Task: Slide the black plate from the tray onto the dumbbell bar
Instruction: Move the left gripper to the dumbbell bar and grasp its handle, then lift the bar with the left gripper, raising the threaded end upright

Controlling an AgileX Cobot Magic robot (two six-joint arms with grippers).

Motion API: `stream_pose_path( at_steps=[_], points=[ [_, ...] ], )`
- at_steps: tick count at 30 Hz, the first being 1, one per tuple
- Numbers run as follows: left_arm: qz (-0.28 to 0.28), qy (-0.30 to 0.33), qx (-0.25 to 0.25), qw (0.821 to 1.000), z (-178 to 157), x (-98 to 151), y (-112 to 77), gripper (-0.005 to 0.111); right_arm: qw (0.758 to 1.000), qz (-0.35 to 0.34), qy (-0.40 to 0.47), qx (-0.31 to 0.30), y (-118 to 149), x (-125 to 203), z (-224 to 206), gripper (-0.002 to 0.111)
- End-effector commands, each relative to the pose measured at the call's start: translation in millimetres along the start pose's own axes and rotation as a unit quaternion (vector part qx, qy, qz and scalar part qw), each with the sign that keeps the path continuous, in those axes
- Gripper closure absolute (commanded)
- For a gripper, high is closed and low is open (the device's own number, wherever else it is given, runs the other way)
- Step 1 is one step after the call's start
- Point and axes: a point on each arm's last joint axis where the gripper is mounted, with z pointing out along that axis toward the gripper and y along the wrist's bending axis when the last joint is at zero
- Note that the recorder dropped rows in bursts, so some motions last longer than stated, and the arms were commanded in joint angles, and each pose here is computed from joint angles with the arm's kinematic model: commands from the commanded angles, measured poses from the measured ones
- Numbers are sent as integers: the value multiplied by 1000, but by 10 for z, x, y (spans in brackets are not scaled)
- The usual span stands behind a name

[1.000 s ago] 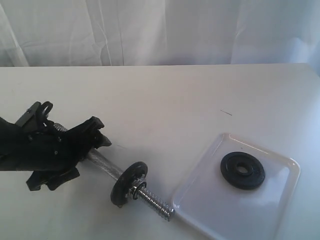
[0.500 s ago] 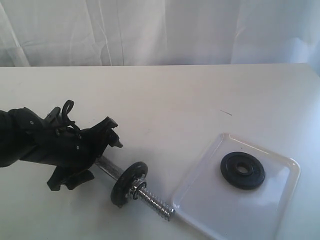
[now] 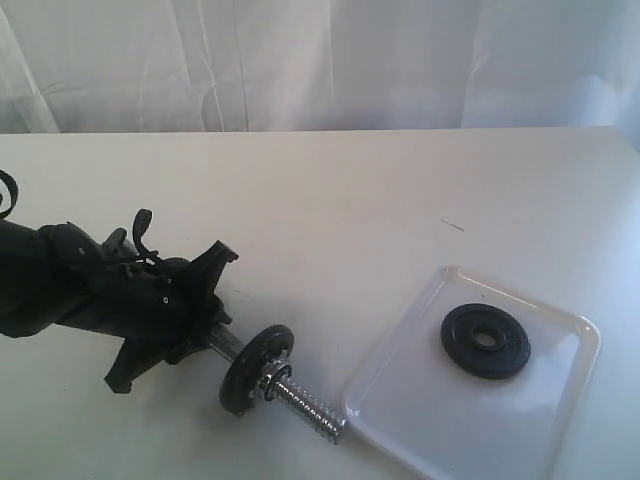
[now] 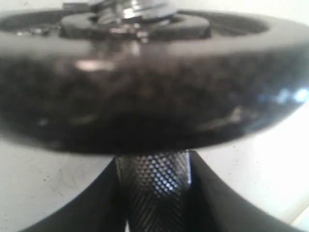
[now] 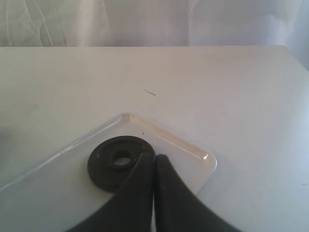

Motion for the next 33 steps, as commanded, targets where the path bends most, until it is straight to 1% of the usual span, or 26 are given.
stream_pose_path(
  at_steps=[1, 3, 5, 8, 9, 12, 14, 19, 29, 33],
  points=[
    [4, 23, -11, 1000, 4, 57, 37, 88, 1000, -4, -7, 0, -1, -7, -3, 108],
    [22, 28, -12, 999, -13, 66, 35, 103, 1000, -4, -7, 0, -1, -7, -3, 108],
    [38, 30, -10, 999, -41, 68, 24, 107, 1000, -4, -7, 0, -1, -7, -3, 108],
    [67, 21, 6, 998, -139, 53, -33, 107, 1000, -4, -7, 0, -1, -7, -3, 108],
    [93, 13, 17, 995, -192, 42, -65, 107, 1000, -4, -7, 0, -1, -7, -3, 108],
    [146, 3, 31, 989, -268, 28, -109, 107, 1000, -4, -7, 0, -1, -7, -3, 108],
    [169, -4, 40, 985, -317, 21, -137, 107, 1000, -4, -7, 0, -1, -7, -3, 108],
    [174, -17, 57, 983, -405, 5, -184, 107, 1000, -4, -7, 0, -1, -7, -3, 108],
    [218, -32, 71, 973, -524, -8, -232, 107, 1000, -4, -6, 0, -1, -5, -3, 108],
    [247, -49, 84, 964, -602, -24, -271, 107, 1000, -4, -6, 0, -1, -5, -3, 108]
  ],
)
